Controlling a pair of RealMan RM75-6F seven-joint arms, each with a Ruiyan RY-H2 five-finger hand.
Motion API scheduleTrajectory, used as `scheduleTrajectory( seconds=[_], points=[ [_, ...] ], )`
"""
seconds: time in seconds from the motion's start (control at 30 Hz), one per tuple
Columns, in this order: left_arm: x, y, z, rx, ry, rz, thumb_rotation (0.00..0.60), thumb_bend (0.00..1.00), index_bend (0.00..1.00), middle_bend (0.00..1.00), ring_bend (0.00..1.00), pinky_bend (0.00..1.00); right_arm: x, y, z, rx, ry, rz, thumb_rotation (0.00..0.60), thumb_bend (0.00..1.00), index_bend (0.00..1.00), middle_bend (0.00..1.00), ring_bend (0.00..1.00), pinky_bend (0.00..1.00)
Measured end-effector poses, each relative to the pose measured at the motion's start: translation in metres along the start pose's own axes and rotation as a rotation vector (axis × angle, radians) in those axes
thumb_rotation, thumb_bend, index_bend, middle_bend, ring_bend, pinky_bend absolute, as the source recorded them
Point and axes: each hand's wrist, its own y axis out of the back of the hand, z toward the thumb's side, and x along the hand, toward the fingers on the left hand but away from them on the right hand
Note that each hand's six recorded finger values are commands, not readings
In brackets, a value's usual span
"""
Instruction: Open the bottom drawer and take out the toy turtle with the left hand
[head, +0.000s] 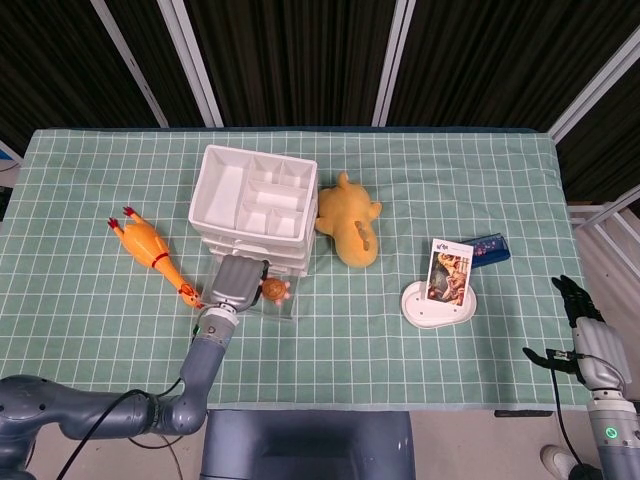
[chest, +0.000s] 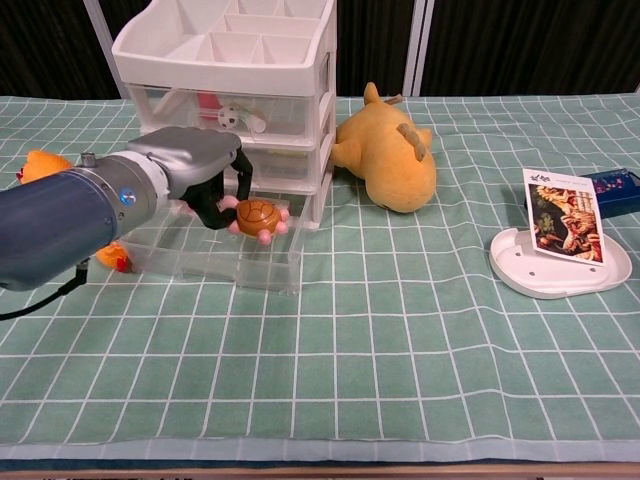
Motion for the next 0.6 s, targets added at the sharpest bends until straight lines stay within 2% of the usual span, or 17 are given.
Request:
scheduleTrajectory(
  seconds=[0.27,0.47,0.6],
  points=[
    [-0.028,0.023,-0.007,-0.038,-0.013,0.046,0.6,0.46,0.58,1.0,1.0,1.0,0.0,0.0,0.0,0.01,0.003,-0.002,0.6,0.1,0.0,0.0,0.0,0.18],
    [-0.058,0.027,-0.017,-0.053,-0.017,0.041,0.6,0.46,0.58,1.0,1.0,1.0,0.001,0.0,0.001,0.018,0.002,-0.006,0.6,0.1,0.0,0.0,0.0,0.18],
    [-0.083,0.021,-0.024,-0.042,-0.028,0.014,0.6,0.46,0.58,1.0,1.0,1.0,0.001,0.0,0.001,0.021,0.0,-0.008,0.6,0.1,0.0,0.0,0.0,0.18]
  ],
)
